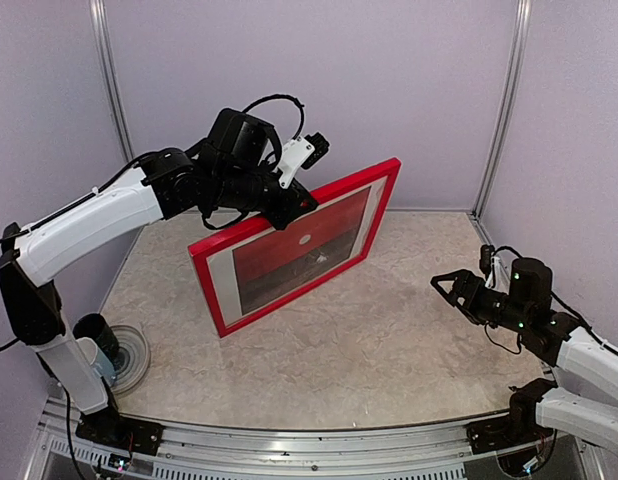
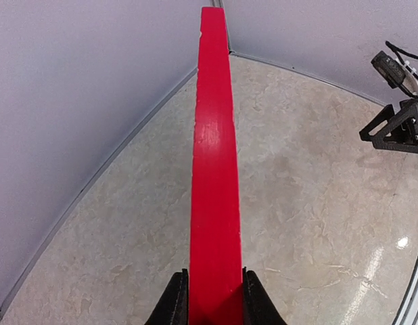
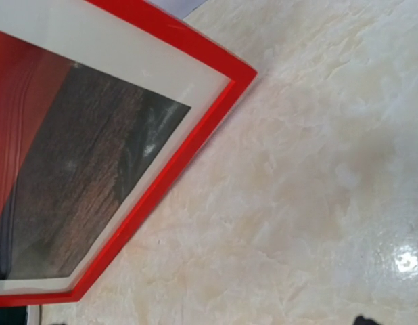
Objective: Put the photo into the frame
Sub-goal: Turn over the photo frame.
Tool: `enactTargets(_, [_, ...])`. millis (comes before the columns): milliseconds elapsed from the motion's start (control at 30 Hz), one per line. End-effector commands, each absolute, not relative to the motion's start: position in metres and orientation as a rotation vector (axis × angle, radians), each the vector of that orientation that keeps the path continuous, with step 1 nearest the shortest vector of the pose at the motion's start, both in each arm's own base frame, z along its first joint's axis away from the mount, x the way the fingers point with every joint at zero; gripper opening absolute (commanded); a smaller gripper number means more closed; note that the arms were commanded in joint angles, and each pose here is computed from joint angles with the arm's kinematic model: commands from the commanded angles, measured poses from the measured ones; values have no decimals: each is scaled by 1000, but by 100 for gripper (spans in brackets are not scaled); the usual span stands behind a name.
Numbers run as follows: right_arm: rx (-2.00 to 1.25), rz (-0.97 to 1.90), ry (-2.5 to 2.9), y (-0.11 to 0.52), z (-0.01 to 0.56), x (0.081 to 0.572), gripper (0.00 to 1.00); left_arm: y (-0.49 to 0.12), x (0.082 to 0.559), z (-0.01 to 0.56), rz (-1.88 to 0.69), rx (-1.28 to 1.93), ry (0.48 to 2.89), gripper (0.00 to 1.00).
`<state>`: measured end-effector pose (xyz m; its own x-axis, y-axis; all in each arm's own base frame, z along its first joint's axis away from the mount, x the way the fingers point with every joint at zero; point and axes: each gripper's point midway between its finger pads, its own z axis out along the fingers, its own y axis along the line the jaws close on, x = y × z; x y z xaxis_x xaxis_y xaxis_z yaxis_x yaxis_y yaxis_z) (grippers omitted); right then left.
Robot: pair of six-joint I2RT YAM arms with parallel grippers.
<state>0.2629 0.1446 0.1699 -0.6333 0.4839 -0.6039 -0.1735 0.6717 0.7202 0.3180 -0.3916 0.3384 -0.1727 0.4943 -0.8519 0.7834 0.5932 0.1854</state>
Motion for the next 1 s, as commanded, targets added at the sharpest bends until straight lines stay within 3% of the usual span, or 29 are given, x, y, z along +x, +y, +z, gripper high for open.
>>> enactTargets(0, [217, 982, 2012, 146, 181, 266, 91, -410, 295, 409, -675, 946, 1683, 0])
enactTargets(567, [183, 858, 1921, 129, 221, 269, 94, -421, 307, 381, -895, 1028, 1777, 0])
enactTargets(967, [192, 797, 1951, 123, 214, 275, 96, -408, 356, 347, -990, 1002, 1909, 0])
